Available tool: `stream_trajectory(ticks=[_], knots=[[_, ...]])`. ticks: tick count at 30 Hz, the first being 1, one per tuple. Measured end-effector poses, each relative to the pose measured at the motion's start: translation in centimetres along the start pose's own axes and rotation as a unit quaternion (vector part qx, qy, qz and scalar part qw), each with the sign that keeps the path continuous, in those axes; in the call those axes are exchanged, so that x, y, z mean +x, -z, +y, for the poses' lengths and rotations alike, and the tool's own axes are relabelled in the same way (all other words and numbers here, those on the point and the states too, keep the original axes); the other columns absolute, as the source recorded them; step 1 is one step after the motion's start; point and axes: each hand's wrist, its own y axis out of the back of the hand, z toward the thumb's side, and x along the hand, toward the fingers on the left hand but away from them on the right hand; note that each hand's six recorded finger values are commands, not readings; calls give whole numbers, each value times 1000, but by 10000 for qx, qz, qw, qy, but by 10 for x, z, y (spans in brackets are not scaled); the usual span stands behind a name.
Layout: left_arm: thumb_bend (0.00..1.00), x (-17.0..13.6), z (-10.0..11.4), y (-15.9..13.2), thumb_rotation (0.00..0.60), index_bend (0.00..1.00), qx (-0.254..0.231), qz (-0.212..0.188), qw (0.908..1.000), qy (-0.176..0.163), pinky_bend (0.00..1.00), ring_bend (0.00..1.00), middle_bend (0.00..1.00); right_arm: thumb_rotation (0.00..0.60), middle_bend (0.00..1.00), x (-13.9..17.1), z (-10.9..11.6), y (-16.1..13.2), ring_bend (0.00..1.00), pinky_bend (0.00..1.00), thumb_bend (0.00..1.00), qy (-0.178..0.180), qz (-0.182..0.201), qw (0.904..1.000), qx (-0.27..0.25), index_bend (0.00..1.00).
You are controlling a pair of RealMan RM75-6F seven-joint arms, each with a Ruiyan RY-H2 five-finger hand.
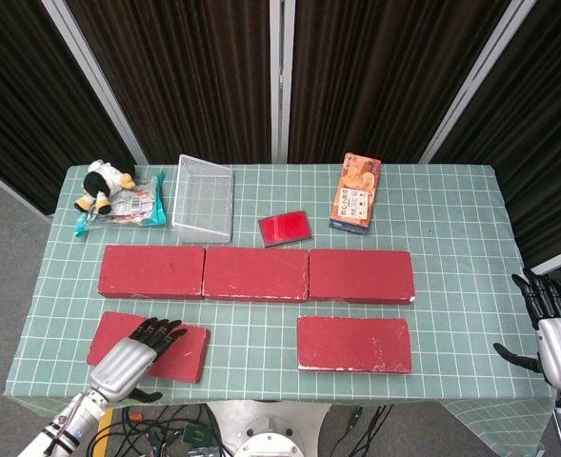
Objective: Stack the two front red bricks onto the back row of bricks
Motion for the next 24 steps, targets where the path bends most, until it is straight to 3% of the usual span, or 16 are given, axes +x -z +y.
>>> stream_trajectory(ticks=[15,24], knots=[[11,28,-12,11,600,50,-17,396,9983,437,0,0,0,600,0,0,-6,9,0,0,0,-38,-74,10000,-44,0],[11,36,-11,19,600,50,-21,503,9973,531,0,0,0,600,0,1,-9,12,0,0,0,-61,-100,9999,-57,0]])
